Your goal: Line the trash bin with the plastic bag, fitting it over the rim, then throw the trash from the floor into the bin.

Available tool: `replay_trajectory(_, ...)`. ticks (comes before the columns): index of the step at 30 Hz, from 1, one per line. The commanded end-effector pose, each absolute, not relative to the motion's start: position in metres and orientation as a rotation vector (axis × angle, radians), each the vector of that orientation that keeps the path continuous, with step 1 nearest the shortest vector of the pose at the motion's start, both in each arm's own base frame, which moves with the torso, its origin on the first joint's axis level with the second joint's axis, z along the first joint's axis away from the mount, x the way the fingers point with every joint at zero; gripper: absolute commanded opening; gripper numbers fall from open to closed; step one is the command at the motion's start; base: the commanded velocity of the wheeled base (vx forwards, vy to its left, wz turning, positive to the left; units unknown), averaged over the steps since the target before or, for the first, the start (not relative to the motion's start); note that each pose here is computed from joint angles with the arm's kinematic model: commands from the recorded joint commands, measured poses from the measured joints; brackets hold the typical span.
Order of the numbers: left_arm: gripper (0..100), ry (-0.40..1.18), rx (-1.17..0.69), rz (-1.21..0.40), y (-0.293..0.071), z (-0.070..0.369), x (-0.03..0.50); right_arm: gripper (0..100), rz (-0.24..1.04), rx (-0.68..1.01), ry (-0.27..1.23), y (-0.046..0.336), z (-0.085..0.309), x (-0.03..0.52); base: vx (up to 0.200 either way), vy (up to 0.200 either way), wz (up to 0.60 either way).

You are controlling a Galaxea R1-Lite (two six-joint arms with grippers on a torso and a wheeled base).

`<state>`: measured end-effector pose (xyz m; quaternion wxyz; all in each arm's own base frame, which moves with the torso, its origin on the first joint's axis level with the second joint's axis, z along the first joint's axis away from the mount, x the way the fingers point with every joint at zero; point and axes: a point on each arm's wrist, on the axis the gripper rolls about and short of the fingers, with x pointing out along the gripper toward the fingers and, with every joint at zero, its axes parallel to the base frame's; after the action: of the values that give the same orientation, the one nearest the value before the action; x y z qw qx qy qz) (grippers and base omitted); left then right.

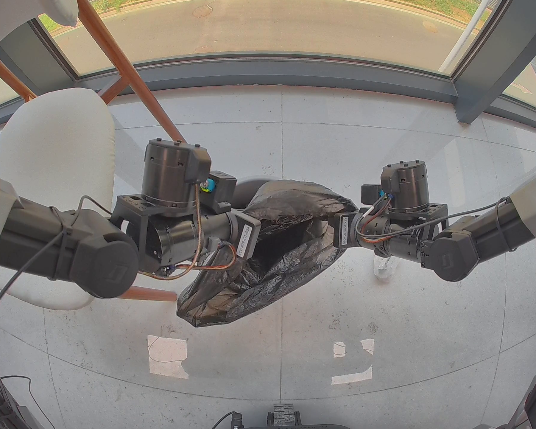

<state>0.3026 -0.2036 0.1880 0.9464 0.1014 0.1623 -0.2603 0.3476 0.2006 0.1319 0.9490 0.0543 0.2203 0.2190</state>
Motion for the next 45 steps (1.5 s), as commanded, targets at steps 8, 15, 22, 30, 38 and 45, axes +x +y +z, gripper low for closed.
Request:
replay_trajectory(8, 0, 0.262, 0.189, -0.486, -0.202, 0.223, 0.331, 0, 0.514, 0.104, 0.405, 0.192, 0.134, 0.358, 0.0, 0.0, 0.0)
replay_trajectory(15, 0, 0.258, 0.238, -0.457, -0.197, 0.219, 0.353, 0, 0.525, 0.076, 0.371, 0.178, 0.14, 0.37, 0.0, 0.0, 0.0)
replay_trajectory(22, 0, 0.247, 0.24, -0.453, -0.203, 0.215, 0.365, 0, 0.514, 0.073, 0.364, 0.173, 0.14, 0.376, 0.0, 0.0, 0.0)
replay_trajectory(30, 0, 0.24, 0.237, -0.448, -0.205, 0.215, 0.372, 100, 0.549, 0.064, 0.317, 0.18, 0.148, 0.389, 0.0, 0.0, 0.0)
replay_trajectory(38, 0, 0.215, 0.228, -0.427, -0.198, 0.223, 0.379, 100, 0.565, 0.188, 0.482, 0.185, 0.156, 0.342, 0.0, 0.0, 0.0)
replay_trajectory(45, 0, 0.217, 0.227, -0.42, -0.196, 0.222, 0.38, 100, 0.51, 0.369, 0.684, 0.198, 0.133, 0.313, 0.0, 0.0, 0.0)
